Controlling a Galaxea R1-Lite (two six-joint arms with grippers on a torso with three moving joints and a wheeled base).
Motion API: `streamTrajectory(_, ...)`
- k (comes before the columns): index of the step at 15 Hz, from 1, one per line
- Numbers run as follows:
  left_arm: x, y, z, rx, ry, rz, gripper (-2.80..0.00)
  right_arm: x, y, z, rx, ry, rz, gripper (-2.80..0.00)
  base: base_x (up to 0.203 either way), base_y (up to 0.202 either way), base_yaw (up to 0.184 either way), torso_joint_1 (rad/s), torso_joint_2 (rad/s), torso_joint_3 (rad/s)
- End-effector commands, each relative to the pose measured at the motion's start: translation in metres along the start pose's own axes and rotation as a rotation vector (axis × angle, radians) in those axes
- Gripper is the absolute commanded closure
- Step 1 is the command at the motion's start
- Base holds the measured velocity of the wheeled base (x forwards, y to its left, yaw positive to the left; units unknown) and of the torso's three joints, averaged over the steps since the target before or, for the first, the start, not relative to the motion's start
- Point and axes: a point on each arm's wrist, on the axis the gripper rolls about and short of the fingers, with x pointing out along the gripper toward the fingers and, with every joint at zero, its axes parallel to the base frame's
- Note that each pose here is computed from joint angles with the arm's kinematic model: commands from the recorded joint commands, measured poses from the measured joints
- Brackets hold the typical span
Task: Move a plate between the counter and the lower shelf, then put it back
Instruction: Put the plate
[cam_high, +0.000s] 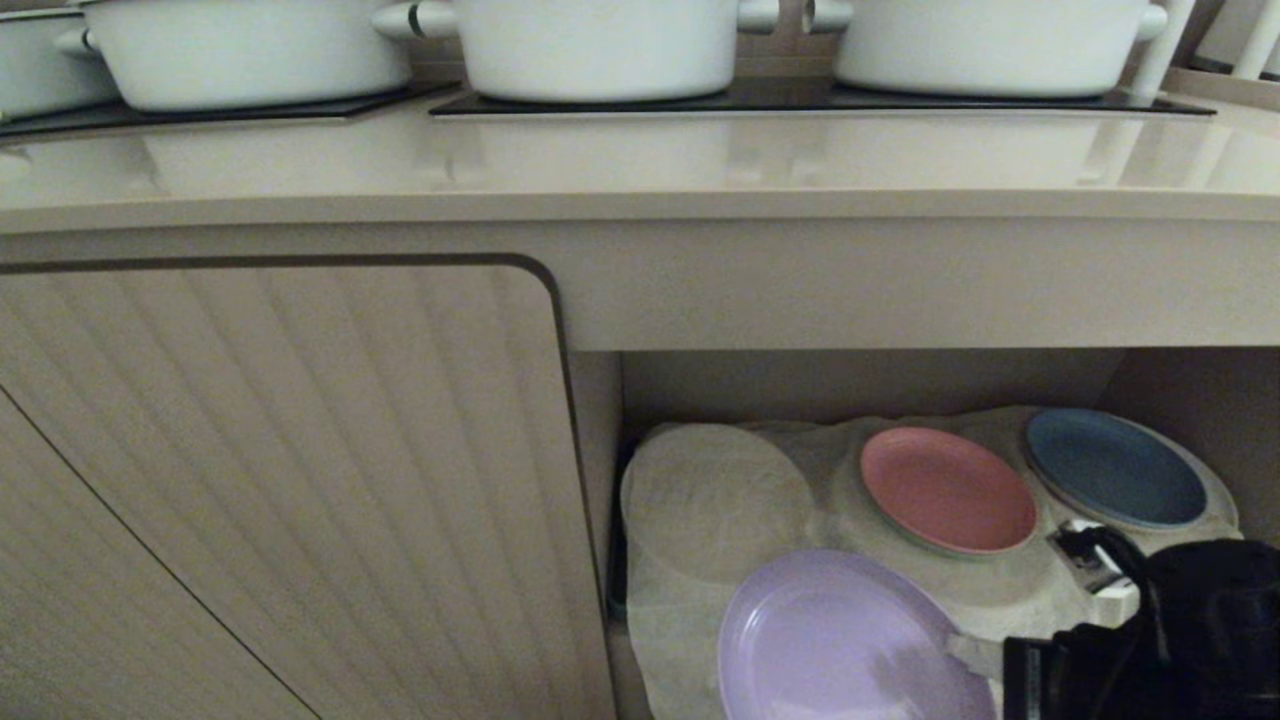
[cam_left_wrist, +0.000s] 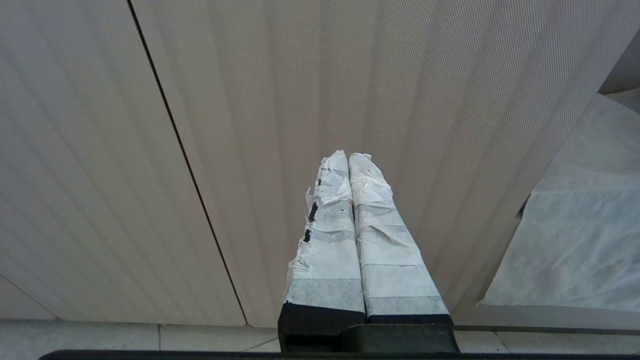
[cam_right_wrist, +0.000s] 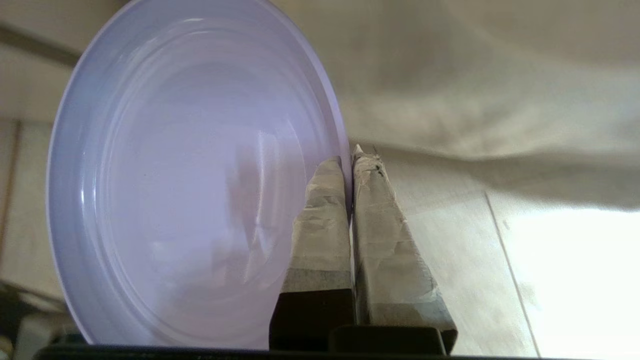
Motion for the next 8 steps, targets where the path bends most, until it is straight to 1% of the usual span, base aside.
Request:
streamTrajectory(1, 0.0, 0.0, 0.0, 0.0, 0.001, 0.001, 0.0, -0.021, -0.002, -0.005, 0.0, -0.011, 0.004, 0.0, 0.0, 0.0, 0.0, 0.0, 0.0, 0.0)
streamTrajectory(2, 0.0, 0.0, 0.0, 0.0, 0.001, 0.001, 0.0, -0.024, -0.004, -0.01, -0.001, 0.006, -0.005, 0.0, 0.0, 0.0, 0.0, 0.0, 0.0, 0.0)
streamTrajectory(6, 0.0, 0.0, 0.0, 0.0, 0.001, 0.001, 0.0, -0.035, -0.012, -0.022, -0.001, 0.019, -0.023, 0.0, 0.0, 0.0, 0.0, 0.0, 0.0, 0.0)
streamTrajectory(7, 0.0, 0.0, 0.0, 0.0, 0.001, 0.001, 0.0, -0.037, -0.013, -0.024, -0.006, 0.022, -0.03, 0.0, 0.0, 0.0, 0.0, 0.0, 0.0, 0.0)
streamTrajectory(8, 0.0, 0.0, 0.0, 0.0, 0.001, 0.001, 0.0, -0.039, -0.016, -0.029, -0.033, 0.043, -0.043, 0.0, 0.0, 0.0, 0.0, 0.0, 0.0, 0.0)
